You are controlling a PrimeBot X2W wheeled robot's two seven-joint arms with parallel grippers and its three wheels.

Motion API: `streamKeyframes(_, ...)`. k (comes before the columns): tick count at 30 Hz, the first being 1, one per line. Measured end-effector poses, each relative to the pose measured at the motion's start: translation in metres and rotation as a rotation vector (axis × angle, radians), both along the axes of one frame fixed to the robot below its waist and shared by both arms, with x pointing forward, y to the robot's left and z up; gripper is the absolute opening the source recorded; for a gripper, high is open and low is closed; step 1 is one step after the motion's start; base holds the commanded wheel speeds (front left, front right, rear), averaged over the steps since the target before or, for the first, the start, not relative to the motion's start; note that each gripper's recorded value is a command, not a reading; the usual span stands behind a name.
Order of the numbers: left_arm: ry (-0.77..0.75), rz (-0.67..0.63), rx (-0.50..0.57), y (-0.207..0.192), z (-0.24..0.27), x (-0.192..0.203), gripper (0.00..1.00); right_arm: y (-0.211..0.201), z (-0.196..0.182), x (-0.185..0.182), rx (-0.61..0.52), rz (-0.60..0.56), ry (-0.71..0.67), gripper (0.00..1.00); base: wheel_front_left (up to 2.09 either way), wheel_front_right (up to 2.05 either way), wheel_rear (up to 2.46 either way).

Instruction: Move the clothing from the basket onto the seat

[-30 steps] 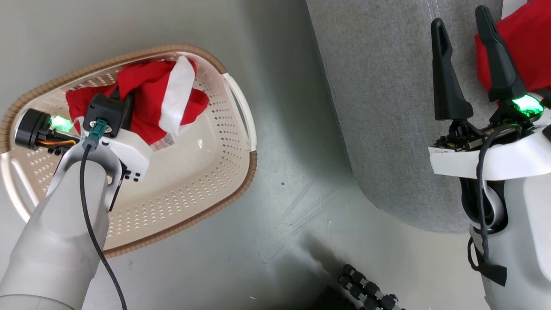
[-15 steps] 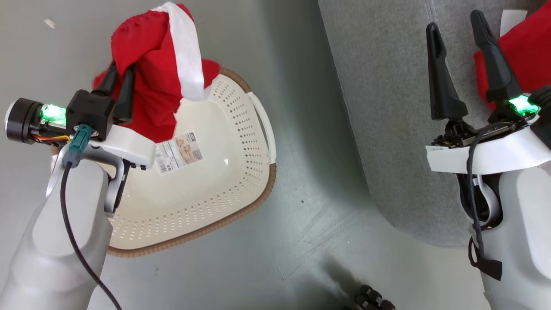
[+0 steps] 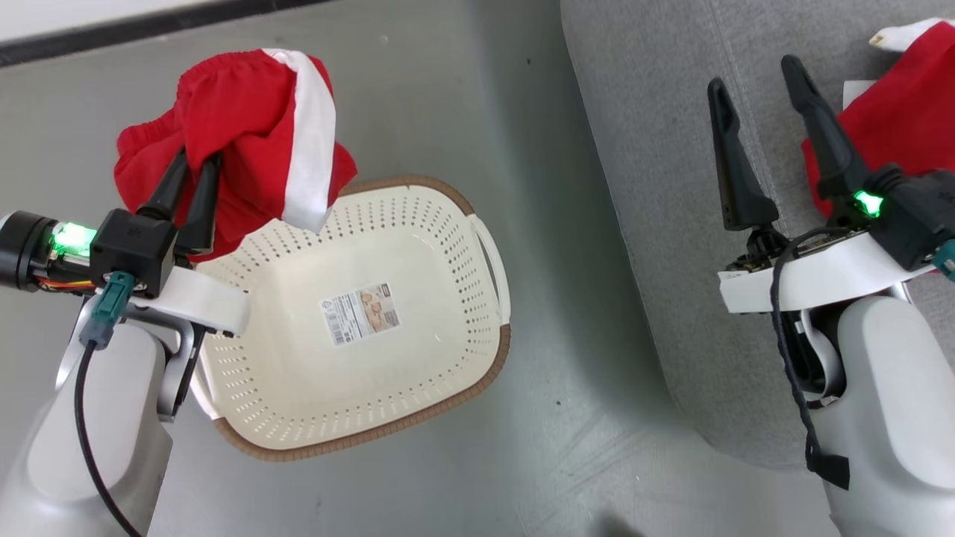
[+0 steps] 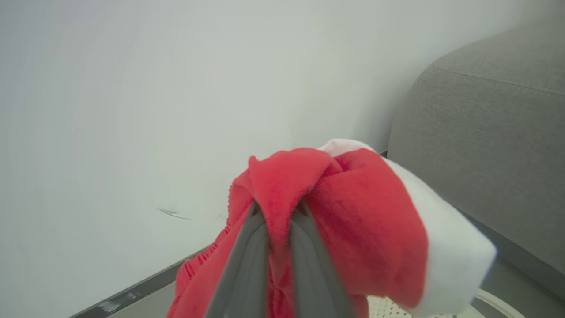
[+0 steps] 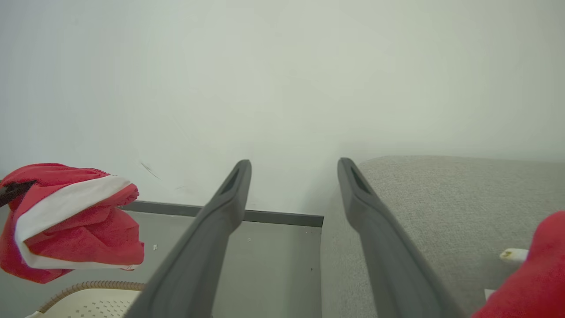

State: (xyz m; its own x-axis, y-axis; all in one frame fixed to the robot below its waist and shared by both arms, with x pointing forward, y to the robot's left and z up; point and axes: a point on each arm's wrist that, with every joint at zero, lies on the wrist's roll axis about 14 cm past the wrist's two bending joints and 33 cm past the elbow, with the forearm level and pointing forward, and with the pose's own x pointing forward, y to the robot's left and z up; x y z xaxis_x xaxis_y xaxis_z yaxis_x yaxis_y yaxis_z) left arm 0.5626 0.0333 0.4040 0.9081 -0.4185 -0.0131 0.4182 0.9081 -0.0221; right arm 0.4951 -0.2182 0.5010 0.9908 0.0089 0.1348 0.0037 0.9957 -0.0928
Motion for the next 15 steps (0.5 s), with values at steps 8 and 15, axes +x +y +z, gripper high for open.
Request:
streamKeyframes(8, -0.054, 0.059, 0.003, 0.031, 0.044, -0.021, 0.00, 0.024, 0.011, -0.018, -0.014, 0.077, 0.002, 1.00, 0.00, 0.00, 0.00)
streamKeyframes(15, -0.119, 0.103, 0.028, 0.059, 0.084, -0.044, 0.00, 0.052, 0.024, -0.035, -0.040, 0.172, -0.010, 1.00, 0.00, 0.00, 0.00)
